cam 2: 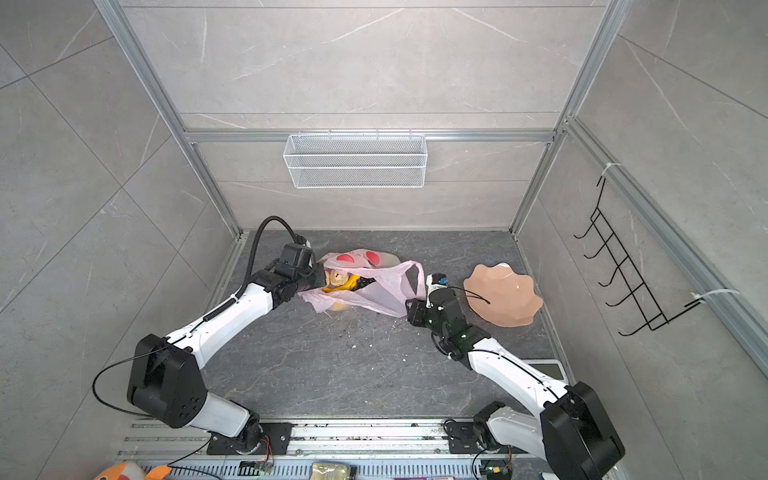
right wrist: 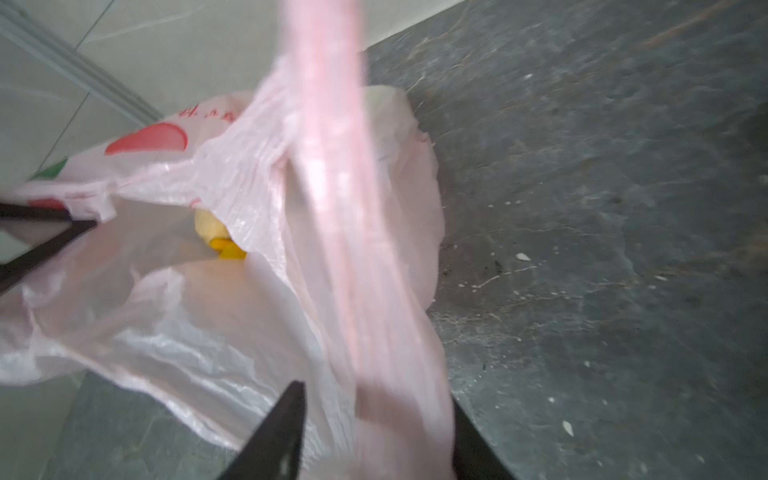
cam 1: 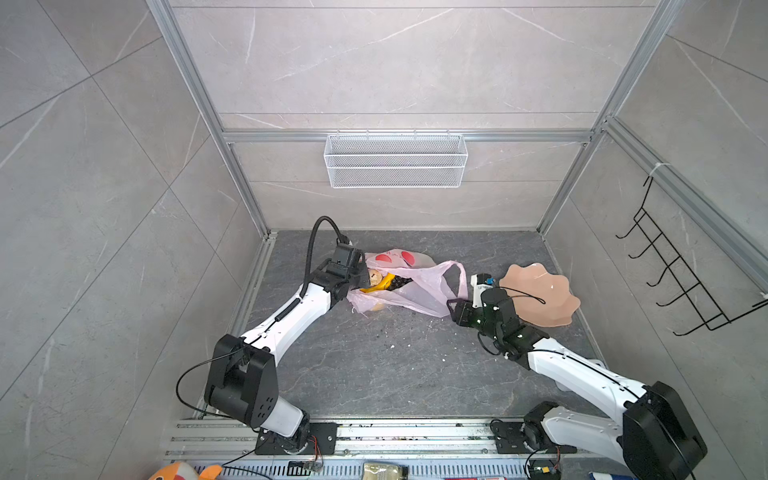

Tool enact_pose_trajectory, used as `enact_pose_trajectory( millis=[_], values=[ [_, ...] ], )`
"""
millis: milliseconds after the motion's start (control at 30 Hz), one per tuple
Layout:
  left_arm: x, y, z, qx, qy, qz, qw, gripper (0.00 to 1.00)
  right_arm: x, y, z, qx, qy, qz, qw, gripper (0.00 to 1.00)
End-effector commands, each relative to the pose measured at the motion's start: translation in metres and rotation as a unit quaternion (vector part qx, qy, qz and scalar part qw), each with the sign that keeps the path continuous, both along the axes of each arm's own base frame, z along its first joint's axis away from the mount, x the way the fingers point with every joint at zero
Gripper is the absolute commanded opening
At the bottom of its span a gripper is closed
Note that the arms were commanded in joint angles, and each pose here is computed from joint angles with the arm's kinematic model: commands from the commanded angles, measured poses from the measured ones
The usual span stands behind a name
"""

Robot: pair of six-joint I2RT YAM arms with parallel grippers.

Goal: Take the fake fruits out of the plastic bag

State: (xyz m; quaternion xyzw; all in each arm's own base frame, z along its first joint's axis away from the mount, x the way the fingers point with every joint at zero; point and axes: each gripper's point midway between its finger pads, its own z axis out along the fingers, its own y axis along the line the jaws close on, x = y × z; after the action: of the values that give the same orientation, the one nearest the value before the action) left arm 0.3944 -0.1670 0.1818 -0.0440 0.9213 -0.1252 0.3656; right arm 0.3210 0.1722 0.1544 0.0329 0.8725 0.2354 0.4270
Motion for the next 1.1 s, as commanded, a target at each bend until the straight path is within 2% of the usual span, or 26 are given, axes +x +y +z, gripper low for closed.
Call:
enact_pose_trajectory(
  millis=[0,200,300,433,567,767,900,1067],
  values=[
    [-0.007,-0.018,0.014,-0.018,-0.012,-0.054,0.998,0.00,-0.003,-0.029,0.020,-0.080,-0.016,-0.035,0.996,0.66],
    [-0.007,-0.023,0.021,0.007,-0.016,-0.069,0.997,0.00,-0.017,-0.044,0.069,-0.171,-0.052,-0.061,0.982,0.90],
    [-0.003,-0.023,0.025,0.011,-0.020,-0.064,0.998,0.00,-0.021,-0.048,0.087,-0.210,-0.064,-0.067,0.973,0.92],
    [0.000,-0.025,0.027,0.013,-0.021,-0.066,0.998,0.00,-0.019,-0.007,0.103,-0.241,-0.092,0.009,0.966,0.92],
    [0.004,-0.026,0.028,0.021,-0.022,-0.067,0.997,0.00,0.001,0.034,0.086,-0.289,-0.067,0.070,0.952,0.92],
    [0.004,-0.027,0.018,0.023,-0.010,-0.072,0.997,0.00,0.047,0.073,0.058,-0.345,-0.037,0.096,0.933,0.90],
    [0.002,-0.029,0.007,0.025,0.002,-0.077,0.997,0.00,0.066,0.085,0.040,-0.369,-0.023,0.101,0.923,0.90],
    [0.000,-0.032,-0.003,0.022,0.008,-0.085,0.996,0.00,0.092,0.079,0.015,-0.423,-0.008,0.074,0.903,0.96]
  ],
)
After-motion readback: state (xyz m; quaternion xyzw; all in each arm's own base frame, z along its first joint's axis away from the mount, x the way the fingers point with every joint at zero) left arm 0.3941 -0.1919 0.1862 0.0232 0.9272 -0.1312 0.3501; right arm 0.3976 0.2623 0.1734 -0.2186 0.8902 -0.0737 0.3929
